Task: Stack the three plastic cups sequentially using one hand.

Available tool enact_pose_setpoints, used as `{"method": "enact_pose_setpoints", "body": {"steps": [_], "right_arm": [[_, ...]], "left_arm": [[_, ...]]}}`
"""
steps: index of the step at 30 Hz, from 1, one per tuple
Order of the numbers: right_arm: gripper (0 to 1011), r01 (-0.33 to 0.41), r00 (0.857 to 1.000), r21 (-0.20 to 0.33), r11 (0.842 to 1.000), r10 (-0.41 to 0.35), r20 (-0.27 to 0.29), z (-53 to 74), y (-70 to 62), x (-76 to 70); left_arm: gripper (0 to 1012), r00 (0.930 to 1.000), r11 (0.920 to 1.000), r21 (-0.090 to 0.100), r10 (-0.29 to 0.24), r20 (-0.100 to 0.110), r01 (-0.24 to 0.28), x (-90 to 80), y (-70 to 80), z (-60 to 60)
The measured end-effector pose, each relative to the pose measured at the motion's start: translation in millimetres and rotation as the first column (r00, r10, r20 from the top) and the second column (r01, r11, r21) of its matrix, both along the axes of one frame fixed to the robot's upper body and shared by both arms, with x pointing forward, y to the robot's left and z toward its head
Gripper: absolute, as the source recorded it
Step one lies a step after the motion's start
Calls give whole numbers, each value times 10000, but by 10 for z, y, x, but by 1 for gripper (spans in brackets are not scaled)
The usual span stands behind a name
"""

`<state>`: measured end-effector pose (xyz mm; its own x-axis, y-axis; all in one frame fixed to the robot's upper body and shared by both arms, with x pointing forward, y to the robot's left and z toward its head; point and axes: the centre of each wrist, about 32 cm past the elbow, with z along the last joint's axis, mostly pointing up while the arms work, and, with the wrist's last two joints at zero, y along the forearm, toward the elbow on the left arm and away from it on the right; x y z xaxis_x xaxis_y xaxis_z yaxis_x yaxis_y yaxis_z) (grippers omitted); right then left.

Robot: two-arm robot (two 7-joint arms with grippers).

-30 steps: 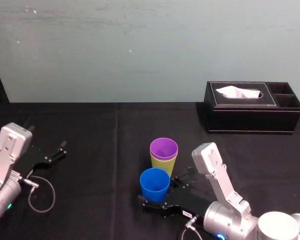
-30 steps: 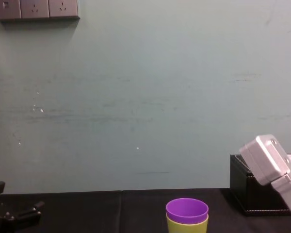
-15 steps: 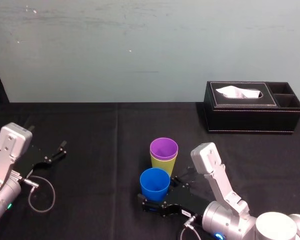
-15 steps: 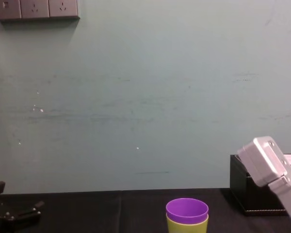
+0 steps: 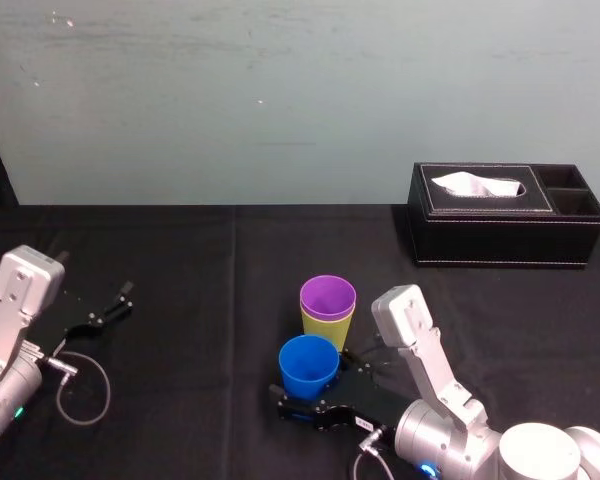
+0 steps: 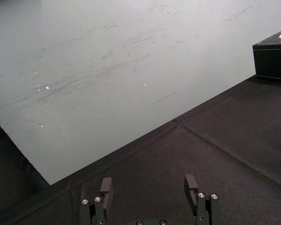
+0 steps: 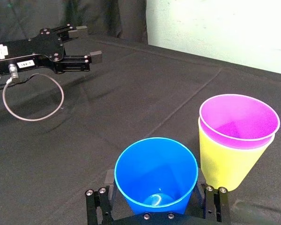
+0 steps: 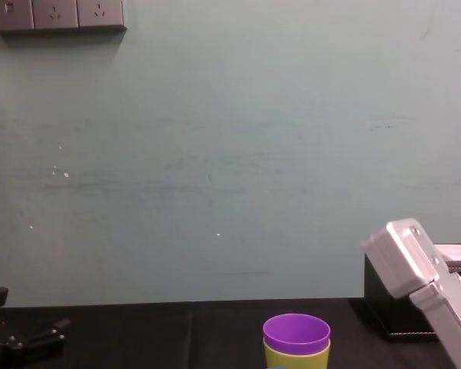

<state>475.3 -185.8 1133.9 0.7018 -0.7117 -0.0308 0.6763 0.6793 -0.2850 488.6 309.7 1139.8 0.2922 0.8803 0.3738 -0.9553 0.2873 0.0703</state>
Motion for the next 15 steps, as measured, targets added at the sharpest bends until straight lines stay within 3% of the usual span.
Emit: {"method": "enact_pose_setpoints", "body": {"steps": [15], "right_arm": [[1003, 121, 9998, -149, 9998, -119, 154, -12, 30, 13]], "left_arm": [[1000, 10000, 10000, 0, 0, 0, 0, 0, 0, 0]]}}
